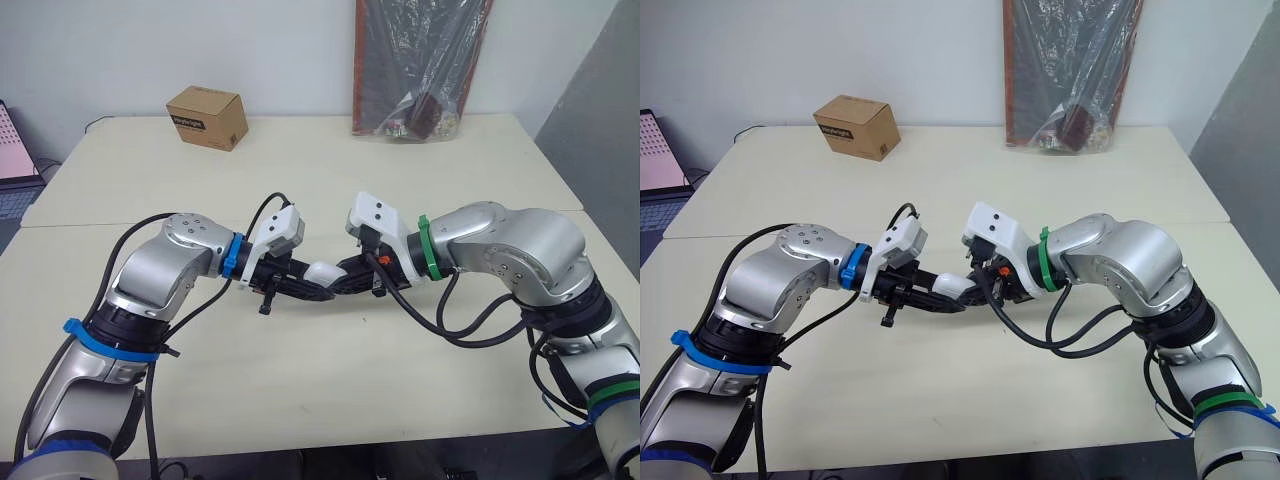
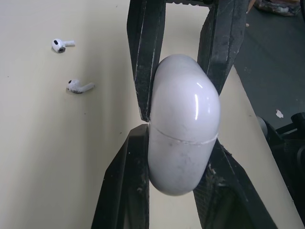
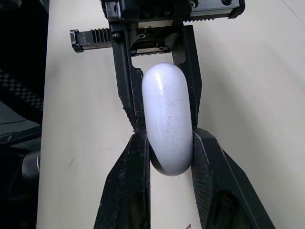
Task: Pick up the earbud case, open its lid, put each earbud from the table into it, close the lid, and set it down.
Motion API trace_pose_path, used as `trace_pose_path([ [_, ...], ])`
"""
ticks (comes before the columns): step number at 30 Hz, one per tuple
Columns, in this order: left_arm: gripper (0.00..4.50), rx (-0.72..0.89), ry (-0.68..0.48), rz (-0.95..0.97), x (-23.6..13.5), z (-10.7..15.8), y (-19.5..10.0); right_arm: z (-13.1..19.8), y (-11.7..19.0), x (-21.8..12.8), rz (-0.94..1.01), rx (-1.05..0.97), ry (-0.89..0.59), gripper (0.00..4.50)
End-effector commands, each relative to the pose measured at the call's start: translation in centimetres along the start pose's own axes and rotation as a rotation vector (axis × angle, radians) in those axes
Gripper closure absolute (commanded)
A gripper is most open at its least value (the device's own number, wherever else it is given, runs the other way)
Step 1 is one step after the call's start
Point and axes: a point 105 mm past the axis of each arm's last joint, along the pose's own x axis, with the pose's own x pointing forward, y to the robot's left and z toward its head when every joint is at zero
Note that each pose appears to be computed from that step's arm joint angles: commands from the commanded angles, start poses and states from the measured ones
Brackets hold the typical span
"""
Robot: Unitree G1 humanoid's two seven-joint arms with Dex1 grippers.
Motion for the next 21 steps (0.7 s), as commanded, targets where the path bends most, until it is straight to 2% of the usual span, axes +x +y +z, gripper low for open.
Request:
trace_pose_path([
  [1,3.73,0.086,-0.048,0.037,-0.1,1.7,-0.1,1.8,1.0,-0.5,0.034,-0.068,-0.056,2.32],
  [3,3.73,0.101,-0.071,0.055,-0.1,1.8,-0.1,1.8,0.8,-0.8,0.029,-0.064,-0.059,1.64],
  [10,3.73,0.052,-0.143,0.086,-0.5,1.5,0.1,2.6,0.6,-2.3,0.026,-0.036,-0.119,1.64],
  [15,3.73,0.033,-0.199,0.196,-0.7,0.6,1.1,3.2,-1.0,-3.4,-0.124,-0.016,-0.212,1.64],
  [17,3.73,0.035,-0.252,0.214,-0.7,0.3,1.2,3.7,-1.6,-4.0,-0.219,-0.032,-0.295,1.64],
  [21,3.73,-0.018,-0.348,0.185,-0.8,-0.2,0.8,3.3,-1.8,-4.2,-0.286,-0.022,-0.359,1.64],
])
